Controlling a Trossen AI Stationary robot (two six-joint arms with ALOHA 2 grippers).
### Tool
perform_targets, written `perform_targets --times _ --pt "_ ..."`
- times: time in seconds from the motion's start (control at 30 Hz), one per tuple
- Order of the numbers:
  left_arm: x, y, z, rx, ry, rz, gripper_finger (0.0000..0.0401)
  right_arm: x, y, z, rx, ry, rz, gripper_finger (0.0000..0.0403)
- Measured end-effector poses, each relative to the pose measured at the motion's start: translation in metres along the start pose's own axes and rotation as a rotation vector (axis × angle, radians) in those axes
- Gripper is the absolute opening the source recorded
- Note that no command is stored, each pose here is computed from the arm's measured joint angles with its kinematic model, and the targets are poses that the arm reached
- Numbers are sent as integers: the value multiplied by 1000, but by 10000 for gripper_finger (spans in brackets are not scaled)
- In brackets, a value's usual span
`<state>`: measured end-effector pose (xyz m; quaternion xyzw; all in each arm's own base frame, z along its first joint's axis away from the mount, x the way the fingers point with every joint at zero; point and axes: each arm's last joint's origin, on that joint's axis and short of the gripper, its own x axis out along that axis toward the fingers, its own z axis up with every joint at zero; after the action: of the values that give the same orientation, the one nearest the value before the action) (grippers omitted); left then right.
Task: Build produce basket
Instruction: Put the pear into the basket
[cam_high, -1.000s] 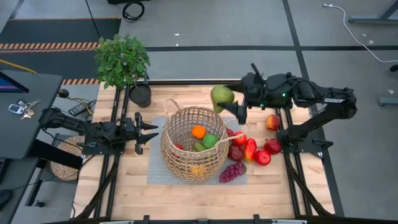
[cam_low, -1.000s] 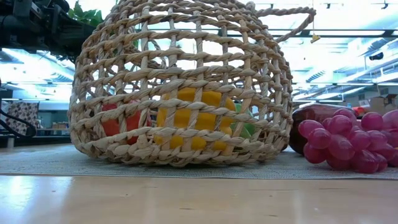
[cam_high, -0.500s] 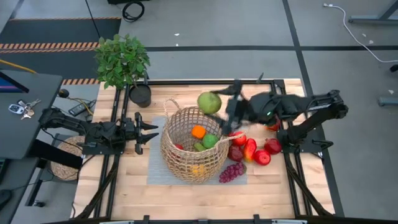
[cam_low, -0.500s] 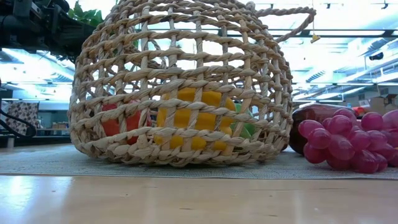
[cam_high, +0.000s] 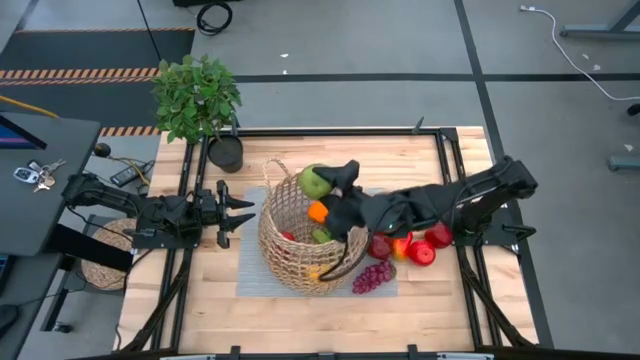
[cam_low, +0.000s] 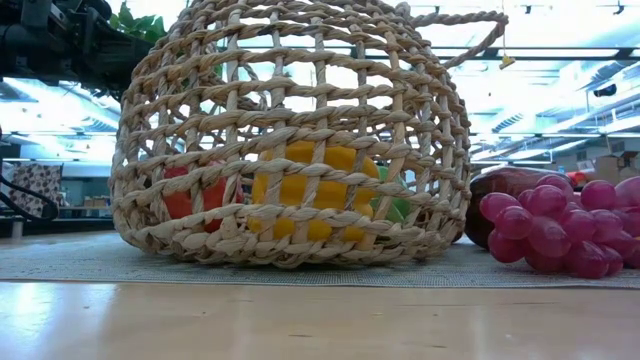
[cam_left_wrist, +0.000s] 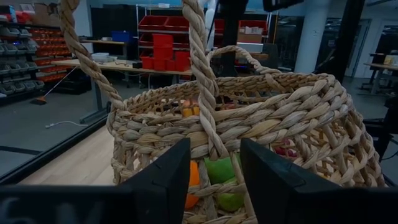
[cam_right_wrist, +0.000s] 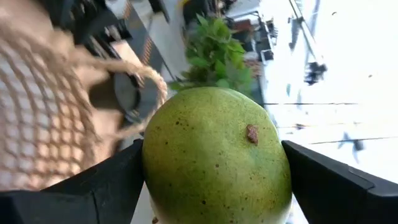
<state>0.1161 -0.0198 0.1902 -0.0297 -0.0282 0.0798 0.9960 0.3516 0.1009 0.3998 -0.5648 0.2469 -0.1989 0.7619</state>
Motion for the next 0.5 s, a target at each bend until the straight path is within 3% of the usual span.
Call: perform_targets --times 0.13,0.5 --pt "0 0 0 0 0 0 145 -2 7 6 -90 30 -13 358" --pt "0 0 0 0 -1 0 146 -7 5 8 -64 26 -30 358"
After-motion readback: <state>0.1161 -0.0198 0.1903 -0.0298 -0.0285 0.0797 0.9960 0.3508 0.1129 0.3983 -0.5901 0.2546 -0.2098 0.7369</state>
